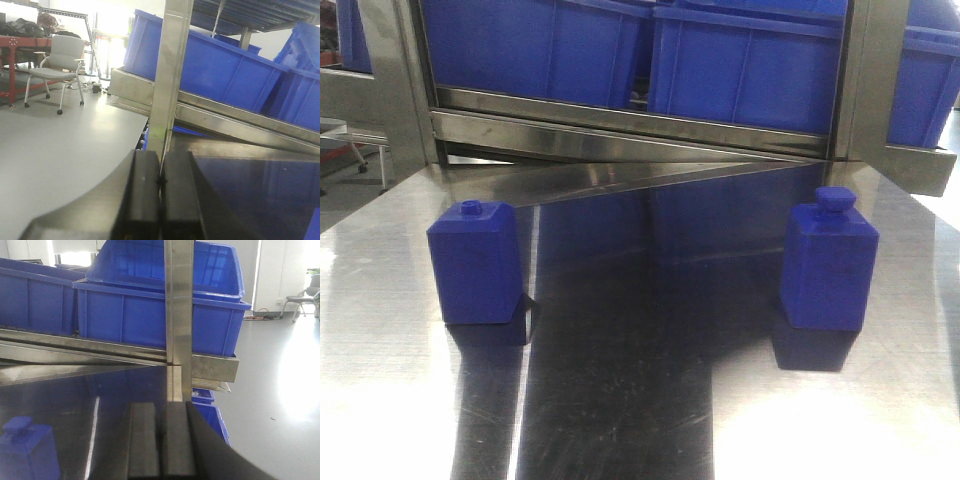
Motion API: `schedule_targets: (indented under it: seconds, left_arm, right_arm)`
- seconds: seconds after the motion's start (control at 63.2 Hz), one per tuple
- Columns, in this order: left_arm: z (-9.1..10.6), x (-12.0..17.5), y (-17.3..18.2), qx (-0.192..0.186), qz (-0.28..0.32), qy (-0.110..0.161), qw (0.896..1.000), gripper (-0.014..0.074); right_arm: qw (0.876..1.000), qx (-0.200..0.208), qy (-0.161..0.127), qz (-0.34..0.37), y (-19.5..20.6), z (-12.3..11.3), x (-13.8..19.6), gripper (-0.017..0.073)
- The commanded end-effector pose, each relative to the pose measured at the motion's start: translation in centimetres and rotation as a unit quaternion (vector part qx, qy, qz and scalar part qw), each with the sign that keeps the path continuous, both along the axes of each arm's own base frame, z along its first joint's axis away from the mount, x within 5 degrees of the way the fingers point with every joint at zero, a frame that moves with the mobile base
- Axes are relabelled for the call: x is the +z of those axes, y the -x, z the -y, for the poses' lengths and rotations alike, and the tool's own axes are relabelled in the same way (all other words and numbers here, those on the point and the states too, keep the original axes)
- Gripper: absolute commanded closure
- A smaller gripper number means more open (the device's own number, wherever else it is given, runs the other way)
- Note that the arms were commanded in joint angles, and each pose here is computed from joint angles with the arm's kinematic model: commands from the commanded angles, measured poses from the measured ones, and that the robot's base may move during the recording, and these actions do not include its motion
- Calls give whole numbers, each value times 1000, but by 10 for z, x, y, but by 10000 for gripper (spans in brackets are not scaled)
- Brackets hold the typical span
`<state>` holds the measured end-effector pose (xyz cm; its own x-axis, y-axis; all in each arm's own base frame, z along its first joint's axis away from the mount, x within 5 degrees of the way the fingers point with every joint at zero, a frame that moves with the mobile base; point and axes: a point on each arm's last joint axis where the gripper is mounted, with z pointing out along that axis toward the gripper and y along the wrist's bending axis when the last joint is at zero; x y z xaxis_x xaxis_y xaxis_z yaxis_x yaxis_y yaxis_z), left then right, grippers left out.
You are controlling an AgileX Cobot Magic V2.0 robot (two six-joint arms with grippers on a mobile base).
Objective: Pick and sort blue part to right shelf
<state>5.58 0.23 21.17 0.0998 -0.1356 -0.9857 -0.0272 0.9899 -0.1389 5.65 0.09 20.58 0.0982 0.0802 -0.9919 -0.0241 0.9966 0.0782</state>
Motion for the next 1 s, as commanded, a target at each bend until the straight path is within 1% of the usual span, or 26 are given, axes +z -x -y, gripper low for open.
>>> schedule_targets:
  seconds: [0.0,0.412,0.586,0.776,0.982]
  left_arm:
    - [0,1,1,1,40,1,999,459]
    - [0,1,1,1,40,1,999,459]
    - [0,1,1,1,40,1,999,459]
    - [0,1,1,1,40,1,999,459]
    - [0,1,1,1,40,1,999,459]
  right_arm:
    - [998,0,1,66,5,0,17,503]
    - [998,0,2,69,5,0,18,503]
    - [1000,-1,2,30,6,0,21,503]
    - [1000,-1,3,5,4,0,29,503]
    - [998,-2,4,-66,-6,0,47,503]
